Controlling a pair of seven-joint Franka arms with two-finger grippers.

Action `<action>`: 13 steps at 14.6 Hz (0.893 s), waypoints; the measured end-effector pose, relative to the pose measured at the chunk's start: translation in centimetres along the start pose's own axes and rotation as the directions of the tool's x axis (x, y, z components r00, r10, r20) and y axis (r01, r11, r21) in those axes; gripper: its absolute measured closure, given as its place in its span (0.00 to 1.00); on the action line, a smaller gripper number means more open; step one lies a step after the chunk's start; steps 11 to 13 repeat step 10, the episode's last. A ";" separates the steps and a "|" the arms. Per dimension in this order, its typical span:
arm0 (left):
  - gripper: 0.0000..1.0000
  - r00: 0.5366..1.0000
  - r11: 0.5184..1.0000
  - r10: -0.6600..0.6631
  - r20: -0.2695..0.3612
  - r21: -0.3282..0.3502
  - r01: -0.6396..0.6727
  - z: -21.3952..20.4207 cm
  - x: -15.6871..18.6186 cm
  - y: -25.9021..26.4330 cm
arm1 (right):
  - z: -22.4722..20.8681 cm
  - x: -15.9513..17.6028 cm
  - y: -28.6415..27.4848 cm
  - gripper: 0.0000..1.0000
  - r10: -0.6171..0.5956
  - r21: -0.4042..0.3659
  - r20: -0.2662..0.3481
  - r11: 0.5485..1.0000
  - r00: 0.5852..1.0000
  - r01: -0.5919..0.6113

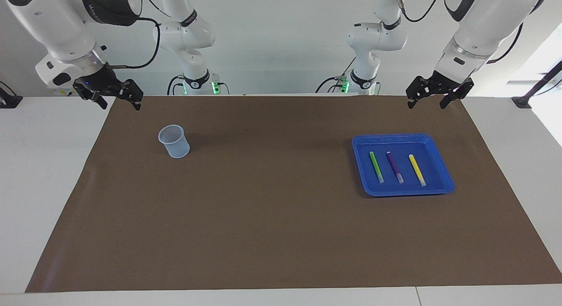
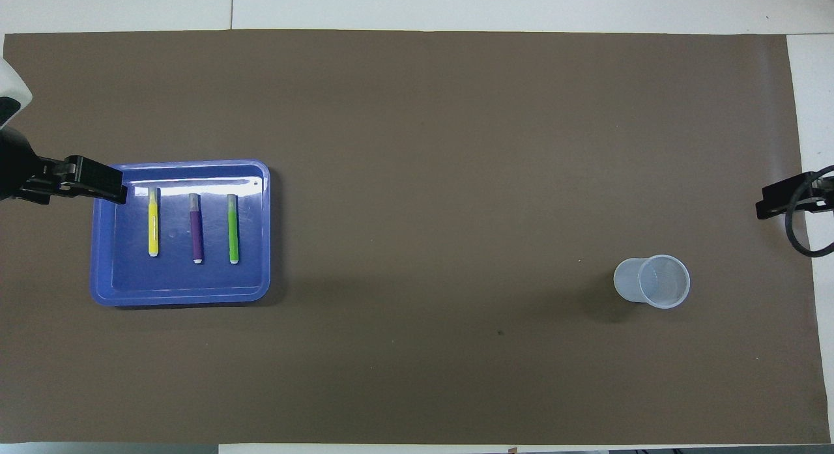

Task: Right arm passes pens to left for tray arrangement

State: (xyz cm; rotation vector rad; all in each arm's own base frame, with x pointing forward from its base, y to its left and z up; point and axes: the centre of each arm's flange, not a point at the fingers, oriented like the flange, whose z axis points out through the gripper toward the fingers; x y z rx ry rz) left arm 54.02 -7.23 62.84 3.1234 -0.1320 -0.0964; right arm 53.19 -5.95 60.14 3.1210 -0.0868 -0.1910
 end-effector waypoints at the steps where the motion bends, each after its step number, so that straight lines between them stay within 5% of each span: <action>1: 0.00 1.000 1.000 0.000 -0.003 0.000 0.000 0.0 0.0 0.0 | 0.0 0.0 0.0 0.00 0.000 0.000 0.000 1.000 1.000 0.000; 13: 0.00 1.000 1.000 0.009 -0.003 0.001 -0.009 0.1 0.0 0.5 | 0.0 0.0 0.0 0.00 0.000 0.000 0.000 1.000 1.000 0.000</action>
